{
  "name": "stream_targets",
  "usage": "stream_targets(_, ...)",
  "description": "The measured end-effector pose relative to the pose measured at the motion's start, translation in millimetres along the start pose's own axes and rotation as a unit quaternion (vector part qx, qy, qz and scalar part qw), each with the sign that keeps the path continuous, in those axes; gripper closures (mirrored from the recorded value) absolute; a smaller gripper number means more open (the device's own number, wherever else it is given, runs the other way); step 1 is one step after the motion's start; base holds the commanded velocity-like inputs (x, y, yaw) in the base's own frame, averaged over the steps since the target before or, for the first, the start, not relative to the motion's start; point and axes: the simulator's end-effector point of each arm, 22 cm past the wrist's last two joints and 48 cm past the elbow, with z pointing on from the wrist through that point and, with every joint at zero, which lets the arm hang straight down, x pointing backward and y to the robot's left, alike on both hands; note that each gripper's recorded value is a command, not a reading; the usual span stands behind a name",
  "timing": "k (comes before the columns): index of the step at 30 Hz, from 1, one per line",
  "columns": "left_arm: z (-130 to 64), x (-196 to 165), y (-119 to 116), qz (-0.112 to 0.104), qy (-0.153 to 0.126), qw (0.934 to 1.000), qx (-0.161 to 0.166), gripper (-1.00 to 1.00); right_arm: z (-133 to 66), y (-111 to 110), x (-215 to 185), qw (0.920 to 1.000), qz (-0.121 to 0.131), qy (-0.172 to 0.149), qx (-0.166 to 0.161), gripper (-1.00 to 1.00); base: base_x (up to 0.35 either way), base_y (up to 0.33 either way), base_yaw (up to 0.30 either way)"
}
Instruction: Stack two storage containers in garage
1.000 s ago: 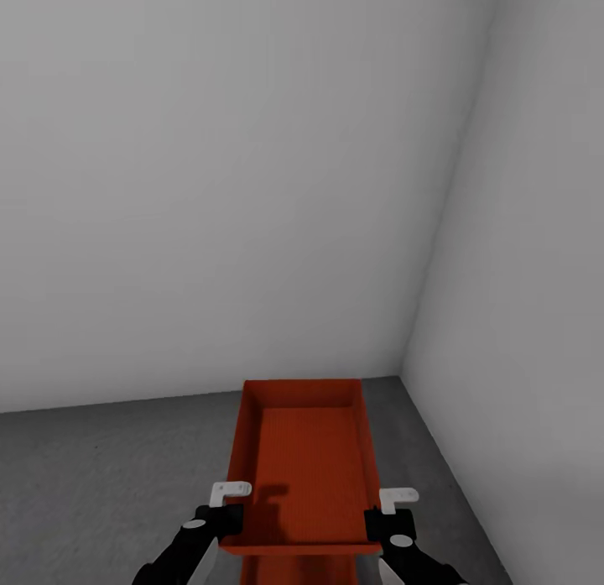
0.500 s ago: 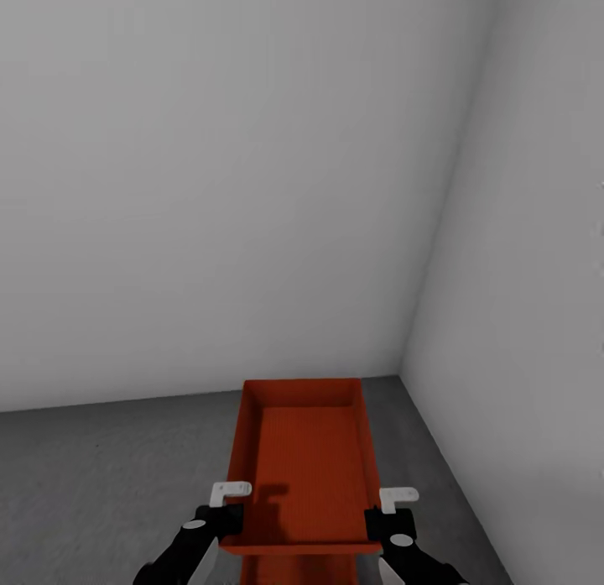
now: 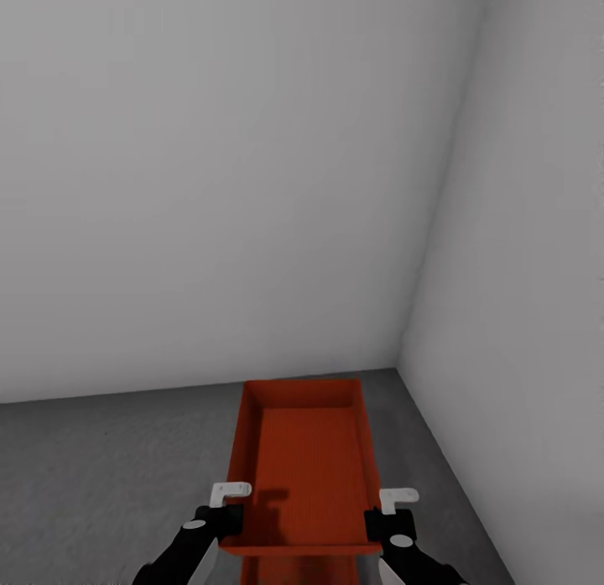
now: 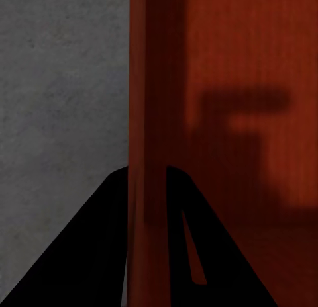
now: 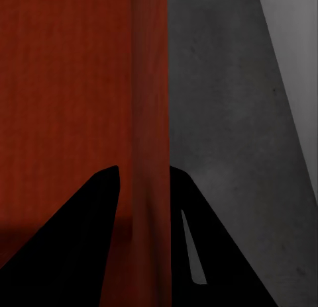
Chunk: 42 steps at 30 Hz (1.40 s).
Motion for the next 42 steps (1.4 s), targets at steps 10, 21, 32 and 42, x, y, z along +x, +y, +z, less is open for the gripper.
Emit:
stream_targets(10, 0.4, 1.3, 1.6, 0.000, 0.002, 1.0000, 0.000, 1.00, -0.2, 1.6, 1.4, 1.0000, 0.000, 0.002, 0.000, 1.00, -0.235, 0.000, 0.000)
stream_targets(21, 0.2, 2.4, 0.2, 0.000, 0.002, 1.0000, 0.000, 1.00, -0.1, 0.2, 2.0, 1.0000, -0.001, 0.002, 0.000, 1.00, -0.146, 0.000, 0.000)
stream_targets(32, 0.1, 2.3, 0.3, 0.000, 0.002, 1.0000, 0.000, 1.00, -0.2, 0.4, 2.0, 1.0000, -0.001, 0.002, 0.000, 1.00, -0.002, 0.000, 0.000)
stream_targets(42, 0.0, 0.7, 0.8, 0.001, 0.002, 1.0000, 0.000, 1.00, -0.3, 0.8, 1.2, 1.0000, 0.000, 0.002, 0.000, 1.00, 0.000, 0.000, 0.000)
